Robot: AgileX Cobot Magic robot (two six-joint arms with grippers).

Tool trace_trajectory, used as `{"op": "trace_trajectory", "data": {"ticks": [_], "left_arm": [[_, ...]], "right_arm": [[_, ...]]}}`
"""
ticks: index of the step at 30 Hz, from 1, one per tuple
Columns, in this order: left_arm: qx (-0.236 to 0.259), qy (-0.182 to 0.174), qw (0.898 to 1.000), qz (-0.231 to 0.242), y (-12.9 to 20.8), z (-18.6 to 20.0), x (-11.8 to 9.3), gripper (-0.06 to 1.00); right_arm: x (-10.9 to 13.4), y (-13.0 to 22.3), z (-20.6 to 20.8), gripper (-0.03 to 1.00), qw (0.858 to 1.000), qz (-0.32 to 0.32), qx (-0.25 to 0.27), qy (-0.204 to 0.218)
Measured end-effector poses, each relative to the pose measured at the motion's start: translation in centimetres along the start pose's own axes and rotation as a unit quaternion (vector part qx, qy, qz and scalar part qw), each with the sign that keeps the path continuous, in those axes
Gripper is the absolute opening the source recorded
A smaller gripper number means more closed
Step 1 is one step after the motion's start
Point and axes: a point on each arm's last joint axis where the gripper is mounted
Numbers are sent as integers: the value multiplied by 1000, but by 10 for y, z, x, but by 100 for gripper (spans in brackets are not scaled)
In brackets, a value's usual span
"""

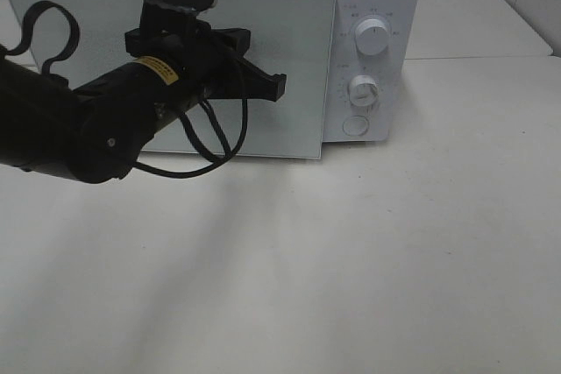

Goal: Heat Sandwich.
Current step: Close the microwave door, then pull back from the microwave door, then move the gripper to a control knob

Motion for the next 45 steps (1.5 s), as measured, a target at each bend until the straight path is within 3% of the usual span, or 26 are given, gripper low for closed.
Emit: {"op": "trace_trajectory", "data": {"ticks": [29, 45], "left_arm": [[22, 6, 1000, -8, -3, -53, -18, 0], [30, 12, 999, -13, -4, -54, -19, 0]], "right_arm": [[0, 0, 0, 76, 1000, 0, 0, 0], [0, 0, 0, 76, 1000, 0, 0, 0]]}}
Point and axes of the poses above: a point on each arm's last joint axis where the gripper is mounted, z pointing back along that axis away from the gripper, x along the wrist's bending axis when the last joint is at zero, y = z × x, and after that the axes turned 4 degrees about z, right-handed
